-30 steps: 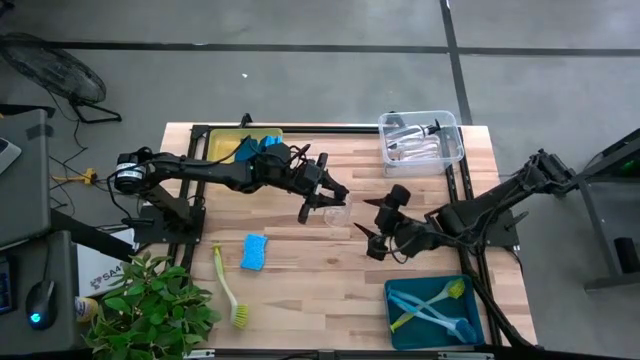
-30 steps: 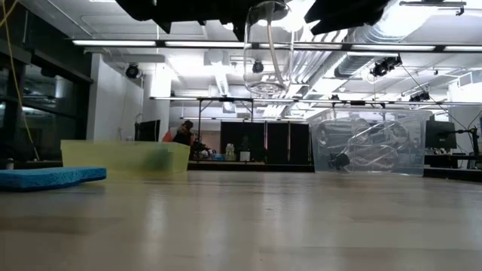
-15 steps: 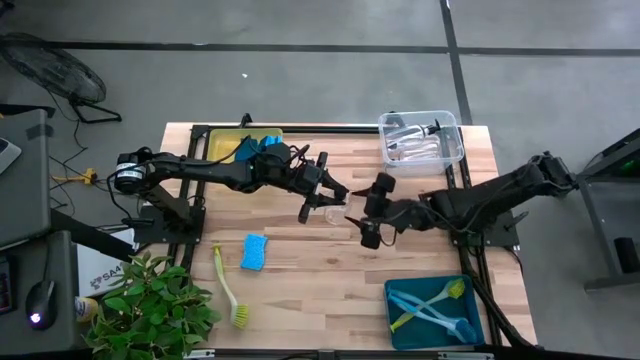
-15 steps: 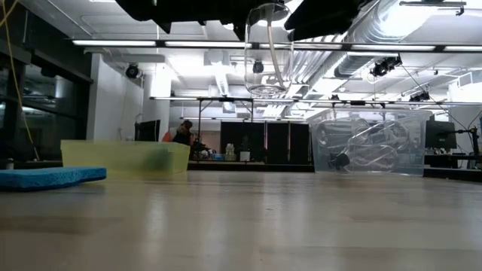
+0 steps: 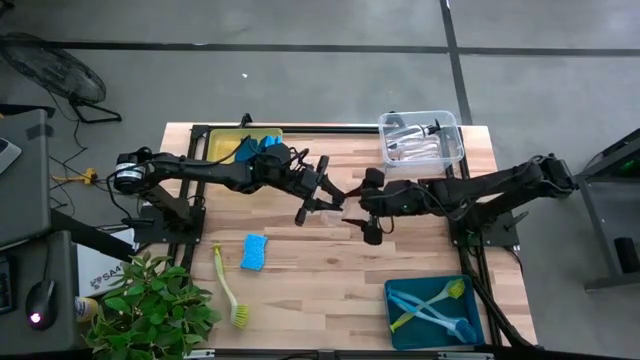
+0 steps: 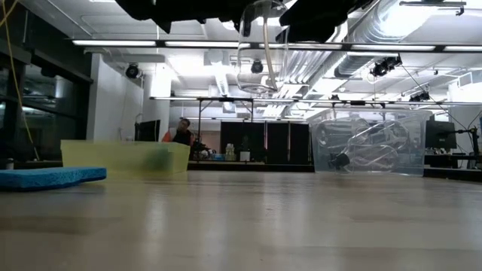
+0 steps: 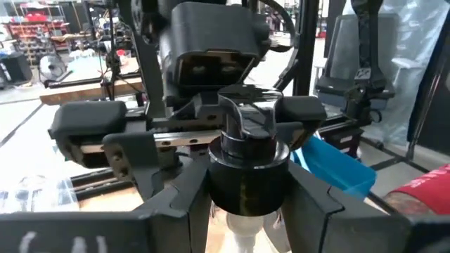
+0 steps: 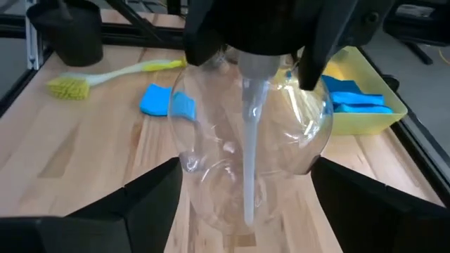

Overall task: Pick & Place Kitchen Sink Supplies
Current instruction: Put the transparent soap dispenser into the transparent bin

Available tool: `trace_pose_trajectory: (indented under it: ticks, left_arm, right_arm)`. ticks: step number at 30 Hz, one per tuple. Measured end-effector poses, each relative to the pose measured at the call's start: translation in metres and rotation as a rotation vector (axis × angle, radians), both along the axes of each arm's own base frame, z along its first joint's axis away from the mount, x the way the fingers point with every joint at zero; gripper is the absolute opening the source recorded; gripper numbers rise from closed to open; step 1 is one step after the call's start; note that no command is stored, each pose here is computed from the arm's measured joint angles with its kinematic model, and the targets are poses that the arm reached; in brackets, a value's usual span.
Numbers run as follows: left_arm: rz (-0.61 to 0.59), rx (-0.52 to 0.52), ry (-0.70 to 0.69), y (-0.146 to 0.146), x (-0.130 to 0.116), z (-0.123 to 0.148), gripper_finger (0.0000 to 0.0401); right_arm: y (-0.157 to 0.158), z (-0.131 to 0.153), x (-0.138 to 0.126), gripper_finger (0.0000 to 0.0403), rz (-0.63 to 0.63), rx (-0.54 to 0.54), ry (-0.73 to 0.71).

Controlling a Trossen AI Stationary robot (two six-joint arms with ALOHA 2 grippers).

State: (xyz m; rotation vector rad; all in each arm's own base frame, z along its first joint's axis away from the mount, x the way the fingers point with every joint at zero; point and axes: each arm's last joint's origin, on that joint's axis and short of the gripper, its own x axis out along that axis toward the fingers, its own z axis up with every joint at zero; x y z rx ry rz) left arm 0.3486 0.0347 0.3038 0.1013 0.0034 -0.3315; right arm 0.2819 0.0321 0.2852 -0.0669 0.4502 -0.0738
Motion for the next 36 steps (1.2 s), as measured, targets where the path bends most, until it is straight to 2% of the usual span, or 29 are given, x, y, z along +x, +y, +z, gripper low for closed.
trace_pose_trajectory:
  ticks: [5, 11, 17, 24, 28, 32, 36]
  left_arm:
    - [0.001, 0.038, -0.012, 0.0, 0.0, 0.0, 0.0128]
    - [0.0, 0.056, -0.024, 0.0, 0.0, 0.0, 0.0128]
    - [0.003, 0.059, -0.026, 0.0, 0.0, 0.0, 0.0128]
    - [0.007, 0.067, -0.024, 0.0, 0.0, 0.0, 0.0128]
    - [0.011, 0.092, -0.033, 0.001, 0.001, -0.001, 0.0128]
    - [0.022, 0.099, -0.053, 0.001, 0.001, 0.001, 0.0128]
    - [0.025, 0.107, -0.091, 0.001, 0.001, 0.005, 0.0128]
  right_arm:
    - [-0.005, -0.001, 0.0, 0.0308, 0.016, -0.018, 0.015]
    - [-0.002, 0.0, 0.0, 0.0332, 0.022, -0.031, 0.01]
    - [-0.002, 0.0, 0.0, 0.0334, 0.009, -0.01, 0.005]
    - [-0.005, -0.002, 0.002, 0.0337, -0.044, 0.069, 0.007]
    - [-0.007, -0.009, 0.007, 0.0363, -0.043, 0.091, 0.028]
    - [-0.007, -0.015, 0.016, 0.0396, -0.039, 0.05, 0.019]
    - [-0.007, -0.015, 0.021, 0.0386, -0.029, -0.021, -0.013]
